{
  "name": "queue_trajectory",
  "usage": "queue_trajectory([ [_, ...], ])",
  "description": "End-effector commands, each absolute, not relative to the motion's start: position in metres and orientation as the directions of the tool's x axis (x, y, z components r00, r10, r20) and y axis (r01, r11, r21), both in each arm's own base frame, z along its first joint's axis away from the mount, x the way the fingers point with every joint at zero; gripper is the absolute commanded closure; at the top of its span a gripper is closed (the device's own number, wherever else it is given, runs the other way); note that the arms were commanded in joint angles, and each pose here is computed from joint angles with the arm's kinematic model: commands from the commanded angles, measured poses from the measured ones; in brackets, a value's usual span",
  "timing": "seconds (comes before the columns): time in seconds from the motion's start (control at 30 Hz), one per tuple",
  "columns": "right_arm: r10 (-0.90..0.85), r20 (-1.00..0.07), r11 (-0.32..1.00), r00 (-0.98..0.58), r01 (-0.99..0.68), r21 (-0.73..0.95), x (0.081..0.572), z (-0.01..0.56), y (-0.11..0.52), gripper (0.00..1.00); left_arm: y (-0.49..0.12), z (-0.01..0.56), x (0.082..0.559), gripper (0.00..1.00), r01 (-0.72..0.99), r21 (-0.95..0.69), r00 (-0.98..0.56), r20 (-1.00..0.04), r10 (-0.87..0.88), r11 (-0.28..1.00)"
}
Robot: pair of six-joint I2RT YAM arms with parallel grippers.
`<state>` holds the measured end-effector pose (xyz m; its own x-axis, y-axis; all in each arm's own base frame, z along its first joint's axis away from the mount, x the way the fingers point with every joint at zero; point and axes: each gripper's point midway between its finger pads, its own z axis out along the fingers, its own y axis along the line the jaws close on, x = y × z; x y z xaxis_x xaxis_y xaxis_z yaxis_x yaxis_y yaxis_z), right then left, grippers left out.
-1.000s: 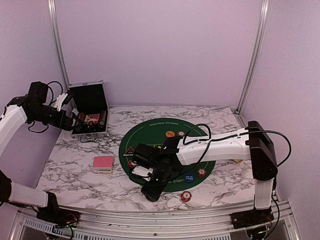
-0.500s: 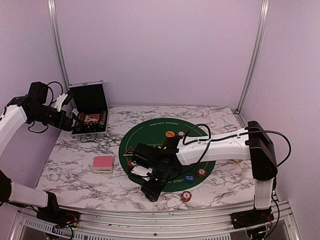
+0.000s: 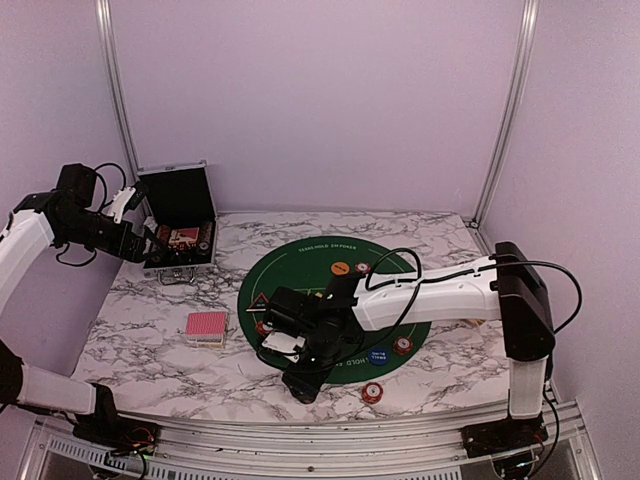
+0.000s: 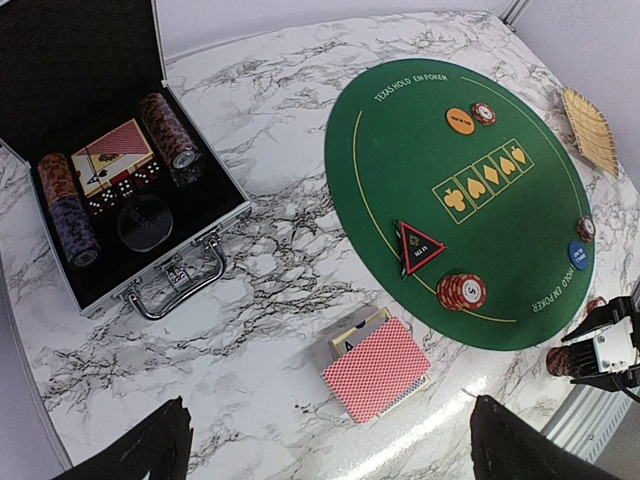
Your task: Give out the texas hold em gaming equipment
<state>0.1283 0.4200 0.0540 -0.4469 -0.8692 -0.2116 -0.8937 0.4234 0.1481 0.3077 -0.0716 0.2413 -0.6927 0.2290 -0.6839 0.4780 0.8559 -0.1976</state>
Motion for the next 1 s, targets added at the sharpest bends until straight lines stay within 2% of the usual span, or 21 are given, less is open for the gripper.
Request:
queue_trajectory([
  [0.0, -0.873, -0.214, 0.413, -0.438, -0.898, 0.152, 0.126, 0.049, 0.424, 0.46, -0.071, 0.253, 0.304, 0.01, 0.486, -0.185, -0.675, -0.701, 0.233, 0.854],
  [0.17, -0.875, -0.210, 0.413, -0.437, -0.898, 0.151, 0.125, 0.047, 0.422, 0.51, -0.071, 0.252, 0.305, 0.01, 0.486, -0.184, -0.676, -0.699, 0.234, 0.855],
  [0.3, -0.877, -0.203, 0.413, -0.436, -0.899, 0.150, 0.124, 0.045, 0.421, 0.45, -0.071, 0.252, 0.305, 0.01, 0.485, -0.183, -0.676, -0.699, 0.233, 0.855],
  [0.43, -0.878, -0.201, 0.412, -0.435, -0.899, 0.146, 0.125, 0.045, 0.420, 0.45, -0.071, 0.253, 0.305, 0.01, 0.487, -0.183, -0.673, -0.701, 0.234, 0.854],
  [0.97, -0.867, -0.231, 0.422, -0.441, -0.897, 0.130, 0.130, 0.066, 0.422, 0.69, -0.072, 0.251, 0.304, 0.01, 0.487, -0.186, -0.677, -0.698, 0.234, 0.854],
])
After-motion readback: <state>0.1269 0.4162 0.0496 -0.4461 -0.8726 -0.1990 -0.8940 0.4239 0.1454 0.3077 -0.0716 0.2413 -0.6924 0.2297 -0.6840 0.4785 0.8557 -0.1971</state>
